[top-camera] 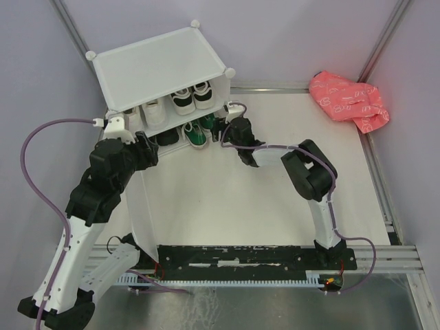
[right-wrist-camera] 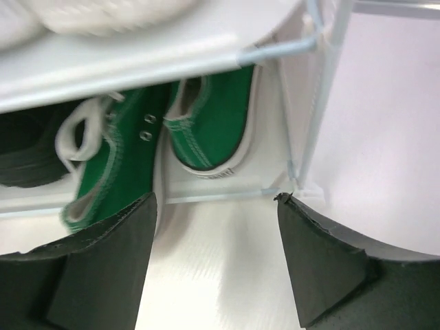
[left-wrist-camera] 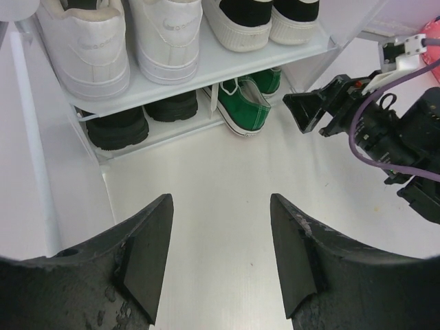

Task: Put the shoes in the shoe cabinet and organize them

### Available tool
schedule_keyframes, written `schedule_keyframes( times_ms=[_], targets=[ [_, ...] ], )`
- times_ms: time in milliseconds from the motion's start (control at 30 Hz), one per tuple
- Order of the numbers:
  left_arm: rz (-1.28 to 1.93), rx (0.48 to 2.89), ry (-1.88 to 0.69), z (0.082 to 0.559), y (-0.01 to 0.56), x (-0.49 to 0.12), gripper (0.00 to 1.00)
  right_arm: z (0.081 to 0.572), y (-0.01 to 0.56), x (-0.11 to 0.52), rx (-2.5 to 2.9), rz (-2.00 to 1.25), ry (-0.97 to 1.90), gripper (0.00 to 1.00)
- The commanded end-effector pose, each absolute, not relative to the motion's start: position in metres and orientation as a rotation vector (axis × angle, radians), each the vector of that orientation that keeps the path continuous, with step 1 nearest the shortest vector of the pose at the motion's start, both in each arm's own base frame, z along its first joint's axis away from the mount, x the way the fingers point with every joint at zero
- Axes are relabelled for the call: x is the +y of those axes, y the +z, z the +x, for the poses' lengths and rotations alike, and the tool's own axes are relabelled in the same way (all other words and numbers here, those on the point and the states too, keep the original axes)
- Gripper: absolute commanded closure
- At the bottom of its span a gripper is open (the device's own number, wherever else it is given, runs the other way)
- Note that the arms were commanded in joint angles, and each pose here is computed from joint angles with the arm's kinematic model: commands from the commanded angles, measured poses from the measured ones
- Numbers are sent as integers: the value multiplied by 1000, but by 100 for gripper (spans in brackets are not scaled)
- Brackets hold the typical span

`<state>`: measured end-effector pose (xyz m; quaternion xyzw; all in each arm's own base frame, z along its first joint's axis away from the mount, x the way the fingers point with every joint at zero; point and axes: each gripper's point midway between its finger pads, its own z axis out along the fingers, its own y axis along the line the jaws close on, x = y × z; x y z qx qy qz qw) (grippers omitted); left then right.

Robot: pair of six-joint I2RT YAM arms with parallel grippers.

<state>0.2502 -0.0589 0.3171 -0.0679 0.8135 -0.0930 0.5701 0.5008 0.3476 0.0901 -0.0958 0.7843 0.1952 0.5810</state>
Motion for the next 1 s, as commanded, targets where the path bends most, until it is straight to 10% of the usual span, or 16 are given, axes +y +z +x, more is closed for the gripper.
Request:
schedule_keyframes(
  times_ms=[0,567,767,967],
  targets=[
    [-142,1892,-200,247,319,-56,34,483,146,374,1706,-325,633,21],
    [-151,1880,-196,240,317,-51,33,459,113,429,1766,-533,779,19],
    [-161,1873,-175,236,319,-46,33,475,93,433,1835,-491,727,32],
    [-167,1866,-166,233,322,-43,33,481,101,440,1809,-444,758,71]
  ],
)
